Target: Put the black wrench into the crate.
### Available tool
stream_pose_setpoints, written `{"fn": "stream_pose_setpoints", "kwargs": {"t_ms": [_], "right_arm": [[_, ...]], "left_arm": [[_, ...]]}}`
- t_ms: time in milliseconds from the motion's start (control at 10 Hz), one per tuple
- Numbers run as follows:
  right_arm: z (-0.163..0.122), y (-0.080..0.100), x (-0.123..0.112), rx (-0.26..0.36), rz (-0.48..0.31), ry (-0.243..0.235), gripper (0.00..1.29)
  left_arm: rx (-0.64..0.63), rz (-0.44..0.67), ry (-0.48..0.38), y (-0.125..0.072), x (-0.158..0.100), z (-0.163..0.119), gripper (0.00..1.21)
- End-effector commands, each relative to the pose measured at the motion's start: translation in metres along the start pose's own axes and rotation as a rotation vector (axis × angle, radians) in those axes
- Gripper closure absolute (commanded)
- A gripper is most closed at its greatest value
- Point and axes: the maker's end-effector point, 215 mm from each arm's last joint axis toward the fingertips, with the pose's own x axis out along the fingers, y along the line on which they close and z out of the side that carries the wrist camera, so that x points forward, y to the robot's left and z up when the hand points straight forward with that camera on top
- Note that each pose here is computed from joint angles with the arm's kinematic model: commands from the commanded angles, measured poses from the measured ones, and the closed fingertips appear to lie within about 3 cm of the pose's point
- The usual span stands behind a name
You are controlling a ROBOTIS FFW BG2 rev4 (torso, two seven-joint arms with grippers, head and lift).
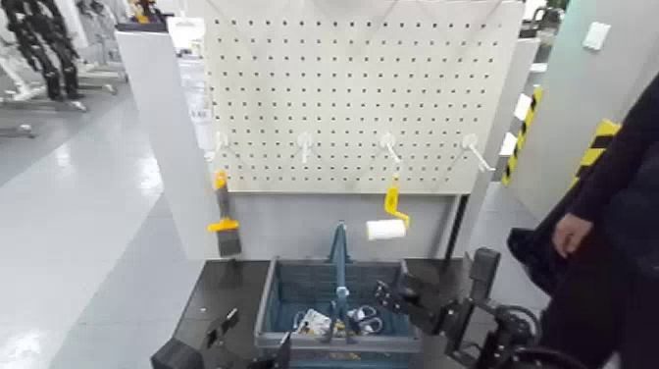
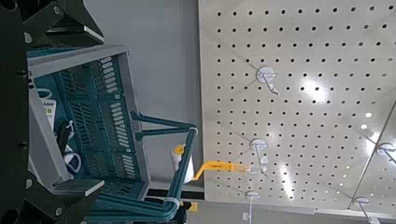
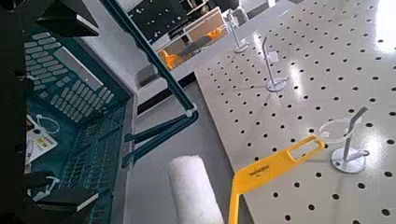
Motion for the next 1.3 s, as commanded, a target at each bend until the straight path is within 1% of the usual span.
{"fn": "stream_pose_setpoints", "kwargs": {"t_ms": [100, 300, 400, 500, 600, 700, 900, 1000, 1100, 1200, 1300], "right_arm": [[0.018, 0.004, -0.011, -0.053, -0.029, -0.065, 0.08], [0.039, 0.009, -0.027, -0.119, -0.088, -0.162, 0.08], [0.037, 0.010, -0.039, -0.153, -0.144, -0.184, 0.08], [0.035, 0.012, -0.048, -0.164, -0.182, -0.217, 0.08], [0.027, 0.012, -0.060, -0.157, -0.230, -0.240, 0.08], [0.023, 0.010, -0.079, -0.175, -0.299, -0.269, 0.09], [0.009, 0.008, -0.103, -0.208, -0.391, -0.274, 0.09], [0.003, 0.011, -0.111, -0.215, -0.423, -0.281, 0.09], [-0.003, 0.015, -0.119, -0.232, -0.454, -0.278, 0.09], [-0.013, 0.020, -0.124, -0.225, -0.479, -0.261, 0.10], [-0.024, 0.023, -0.129, -0.211, -0.487, -0.244, 0.09]], "left_arm": [[-0.002, 0.002, 0.002, 0.000, 0.000, -0.001, 0.21], [-0.002, 0.002, 0.002, 0.001, -0.001, -0.001, 0.21], [-0.002, 0.006, 0.002, 0.003, -0.001, -0.001, 0.21], [-0.002, 0.008, 0.003, 0.004, -0.002, -0.001, 0.21], [-0.002, 0.009, 0.003, 0.004, -0.002, -0.001, 0.21], [-0.001, 0.012, 0.006, 0.006, -0.004, -0.003, 0.21], [-0.002, 0.019, 0.008, 0.008, -0.007, -0.003, 0.21], [-0.002, 0.023, 0.009, 0.010, -0.009, -0.004, 0.21], [-0.004, 0.025, 0.011, 0.010, -0.010, -0.005, 0.21], [-0.006, 0.032, 0.014, 0.012, -0.012, -0.007, 0.21], [-0.011, 0.039, 0.014, 0.013, -0.013, -0.007, 0.21]]}}
